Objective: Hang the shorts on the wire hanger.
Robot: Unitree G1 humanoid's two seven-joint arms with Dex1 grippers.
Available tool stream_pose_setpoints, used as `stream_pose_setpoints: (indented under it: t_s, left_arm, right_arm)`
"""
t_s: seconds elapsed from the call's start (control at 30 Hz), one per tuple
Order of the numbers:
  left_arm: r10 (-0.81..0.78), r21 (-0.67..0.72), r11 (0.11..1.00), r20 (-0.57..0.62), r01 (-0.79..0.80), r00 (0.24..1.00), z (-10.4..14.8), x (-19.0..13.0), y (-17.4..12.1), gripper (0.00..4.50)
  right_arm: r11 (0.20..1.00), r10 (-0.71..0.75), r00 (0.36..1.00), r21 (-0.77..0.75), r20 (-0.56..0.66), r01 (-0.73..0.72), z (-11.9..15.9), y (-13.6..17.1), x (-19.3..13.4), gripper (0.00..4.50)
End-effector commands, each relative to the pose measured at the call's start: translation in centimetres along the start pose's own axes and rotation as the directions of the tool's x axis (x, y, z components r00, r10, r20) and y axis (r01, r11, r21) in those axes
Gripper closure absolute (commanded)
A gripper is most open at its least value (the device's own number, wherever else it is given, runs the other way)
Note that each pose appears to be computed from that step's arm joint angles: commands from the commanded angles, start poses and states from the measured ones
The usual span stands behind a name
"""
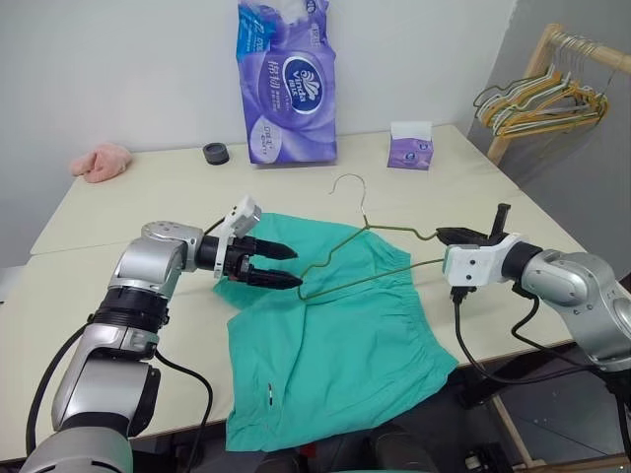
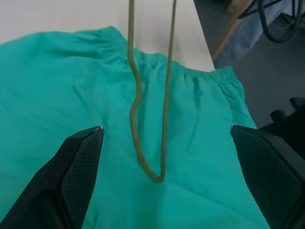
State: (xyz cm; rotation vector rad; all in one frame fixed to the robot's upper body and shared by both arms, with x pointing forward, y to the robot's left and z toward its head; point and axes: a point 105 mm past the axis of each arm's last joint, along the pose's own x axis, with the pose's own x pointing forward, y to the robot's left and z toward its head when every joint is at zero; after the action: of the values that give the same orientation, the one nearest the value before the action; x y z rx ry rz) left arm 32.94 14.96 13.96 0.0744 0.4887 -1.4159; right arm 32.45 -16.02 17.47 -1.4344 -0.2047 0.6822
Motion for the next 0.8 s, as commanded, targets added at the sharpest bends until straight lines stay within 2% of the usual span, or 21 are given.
stream_pose_setpoints:
  t_s: [0.03,0.4,0.5,0.8]
  left_arm:
    - [-0.043,0.030,0.999,-0.020,0.044,0.999,0.3,0.3,-0.9,0.00]
    - [-0.077,-0.012,0.997,-0.048,0.077,0.996,-1.2,0.8,-1.5,0.00]
    - [-0.084,-0.022,0.996,-0.047,0.083,0.995,-1.4,0.9,-1.7,0.63]
    - [-0.101,-0.038,0.994,-0.044,0.100,0.994,-1.8,1.3,-1.9,3.41]
  right_arm:
    - [0.993,-0.098,0.994,-0.059,0.052,0.101,1.3,-2.5,-0.4,4.45]
    - [0.988,-0.140,0.984,-0.057,0.110,0.147,2.3,-3.1,-0.2,4.45]
    - [0.987,-0.146,0.982,-0.053,0.116,0.153,2.3,-3.2,-0.2,4.50]
    - [0.986,-0.158,0.979,-0.039,0.129,0.164,2.5,-3.3,-0.2,4.50]
